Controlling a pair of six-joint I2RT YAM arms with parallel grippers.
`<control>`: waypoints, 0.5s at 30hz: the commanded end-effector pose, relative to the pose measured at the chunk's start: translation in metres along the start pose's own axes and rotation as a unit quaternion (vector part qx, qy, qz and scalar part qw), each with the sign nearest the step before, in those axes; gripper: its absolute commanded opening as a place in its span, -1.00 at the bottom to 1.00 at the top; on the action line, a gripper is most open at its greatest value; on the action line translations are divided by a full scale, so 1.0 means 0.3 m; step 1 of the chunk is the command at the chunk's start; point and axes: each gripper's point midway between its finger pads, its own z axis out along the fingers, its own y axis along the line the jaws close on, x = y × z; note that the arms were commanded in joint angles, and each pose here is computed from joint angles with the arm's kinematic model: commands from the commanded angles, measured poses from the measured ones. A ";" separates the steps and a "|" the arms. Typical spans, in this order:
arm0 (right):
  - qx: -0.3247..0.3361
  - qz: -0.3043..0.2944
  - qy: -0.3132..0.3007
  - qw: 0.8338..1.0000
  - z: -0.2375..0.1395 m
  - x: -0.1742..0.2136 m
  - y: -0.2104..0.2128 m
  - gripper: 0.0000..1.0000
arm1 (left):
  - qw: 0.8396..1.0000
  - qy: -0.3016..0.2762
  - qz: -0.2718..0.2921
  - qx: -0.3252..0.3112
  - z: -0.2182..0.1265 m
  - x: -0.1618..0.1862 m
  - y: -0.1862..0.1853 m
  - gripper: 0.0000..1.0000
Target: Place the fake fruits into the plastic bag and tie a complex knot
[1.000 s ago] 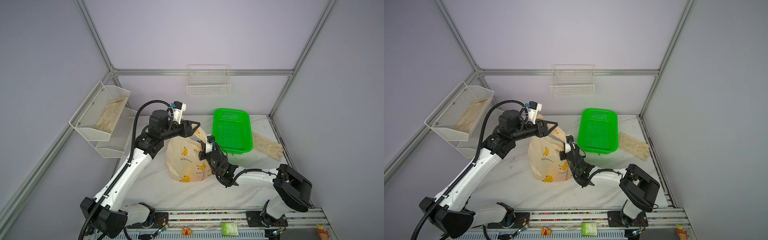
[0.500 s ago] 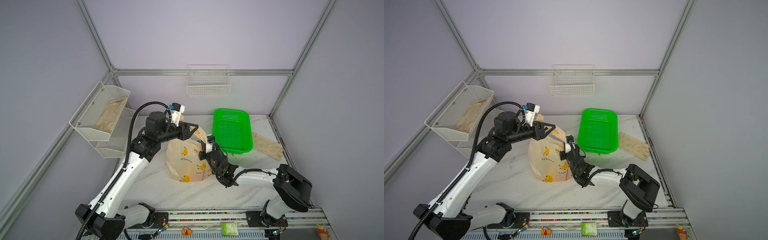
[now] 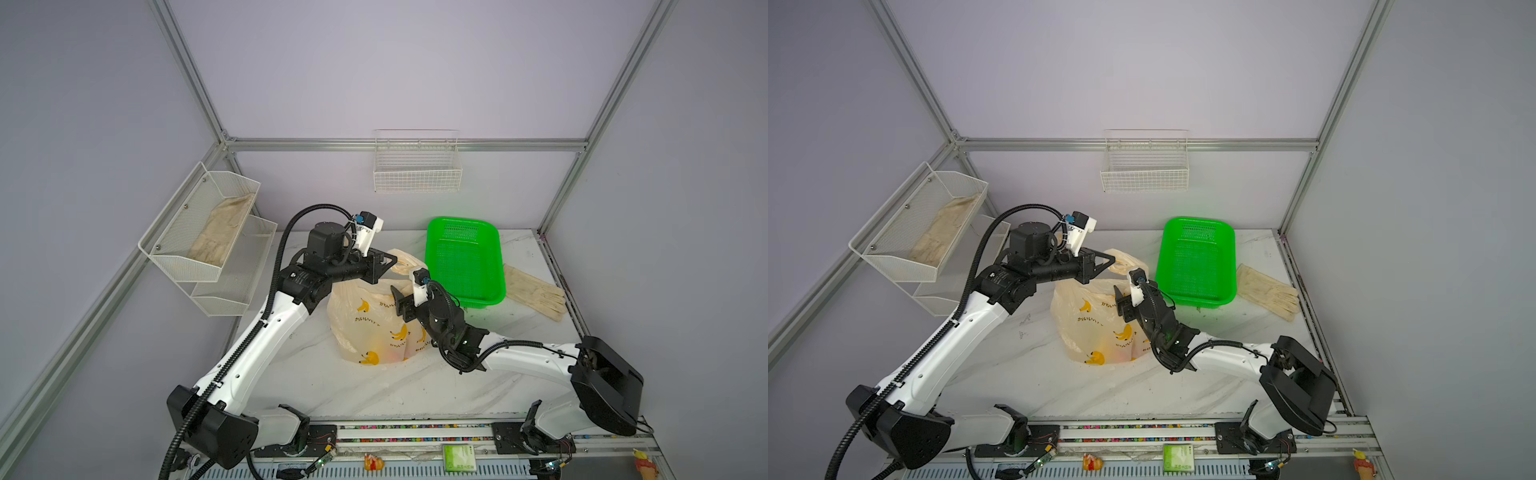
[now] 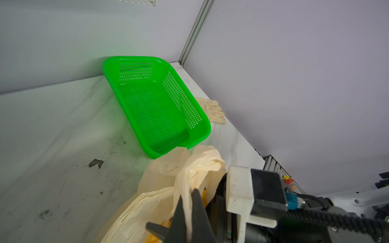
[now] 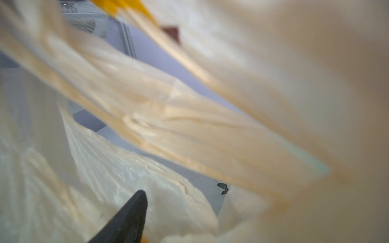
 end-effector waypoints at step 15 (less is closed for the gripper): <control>-0.170 -0.087 0.072 0.979 -0.124 -0.167 0.012 0.86 | 0.992 -0.051 0.099 0.057 -0.113 -0.199 -0.174 -1.00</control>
